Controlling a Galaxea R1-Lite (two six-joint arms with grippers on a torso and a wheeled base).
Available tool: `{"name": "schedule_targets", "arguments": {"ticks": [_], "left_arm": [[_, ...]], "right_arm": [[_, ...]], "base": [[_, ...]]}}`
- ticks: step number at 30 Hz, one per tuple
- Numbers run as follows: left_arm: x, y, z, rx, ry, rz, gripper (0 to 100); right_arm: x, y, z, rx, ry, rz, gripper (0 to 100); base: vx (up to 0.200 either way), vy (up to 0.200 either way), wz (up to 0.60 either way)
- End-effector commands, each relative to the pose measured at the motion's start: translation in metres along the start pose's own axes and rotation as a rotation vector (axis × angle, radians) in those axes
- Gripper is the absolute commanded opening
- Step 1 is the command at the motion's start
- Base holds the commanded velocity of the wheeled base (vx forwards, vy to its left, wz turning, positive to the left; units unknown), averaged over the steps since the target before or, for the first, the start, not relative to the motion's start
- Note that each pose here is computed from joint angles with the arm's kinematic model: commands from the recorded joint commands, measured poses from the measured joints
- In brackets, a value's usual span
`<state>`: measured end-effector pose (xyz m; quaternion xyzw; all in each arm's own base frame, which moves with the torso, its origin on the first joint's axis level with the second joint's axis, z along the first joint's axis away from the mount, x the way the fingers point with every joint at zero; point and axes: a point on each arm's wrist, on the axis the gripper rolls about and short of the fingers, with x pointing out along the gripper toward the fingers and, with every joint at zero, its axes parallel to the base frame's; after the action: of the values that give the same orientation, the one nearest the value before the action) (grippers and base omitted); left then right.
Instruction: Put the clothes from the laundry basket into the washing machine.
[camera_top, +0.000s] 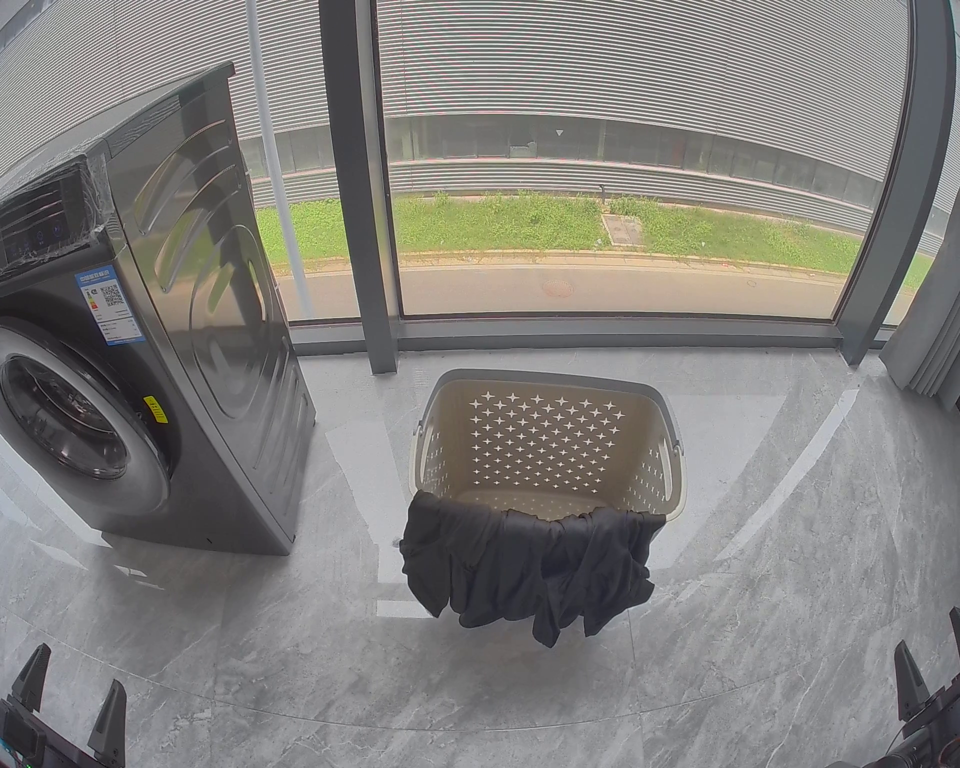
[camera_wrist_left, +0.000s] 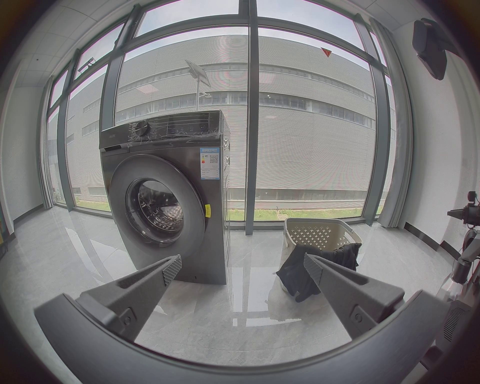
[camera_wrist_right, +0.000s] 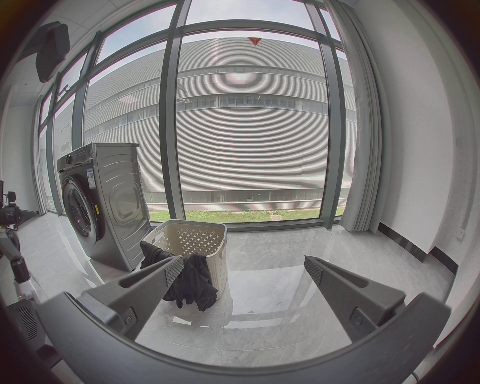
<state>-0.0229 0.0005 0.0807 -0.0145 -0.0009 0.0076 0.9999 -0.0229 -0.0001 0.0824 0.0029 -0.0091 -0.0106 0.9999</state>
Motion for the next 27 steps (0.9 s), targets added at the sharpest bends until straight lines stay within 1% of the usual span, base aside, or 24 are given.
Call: {"name": "schedule_targets", "arguments": {"ticks": [1, 7, 16, 27], "left_arm": [[0.0001, 0.0002, -0.0053, 0.000, 0.001, 0.000, 100], [0.0001, 0.0002, -0.0053, 0.001, 0.001, 0.000, 100], [0.0001, 0.0002, -0.0053, 0.001, 0.002, -0.001, 100], [0.0001, 0.0002, -0.0053, 0.001, 0.002, -0.001, 100]], "right_arm": [[0.0000, 0.0000, -0.0052, 0.000, 0.001, 0.000, 100], [0.0000, 0.0000, -0.0052, 0.000, 0.001, 0.000, 100], [0.0000, 0.0000, -0.0052, 0.000, 0.001, 0.000, 100], [0.0000, 0.0000, -0.0052, 0.000, 0.001, 0.000, 100]], "base": [[0.000, 0.000, 0.00], [0.000, 0.000, 0.00], [0.200, 0.000, 0.00], [0.000, 0.000, 0.00]]}}
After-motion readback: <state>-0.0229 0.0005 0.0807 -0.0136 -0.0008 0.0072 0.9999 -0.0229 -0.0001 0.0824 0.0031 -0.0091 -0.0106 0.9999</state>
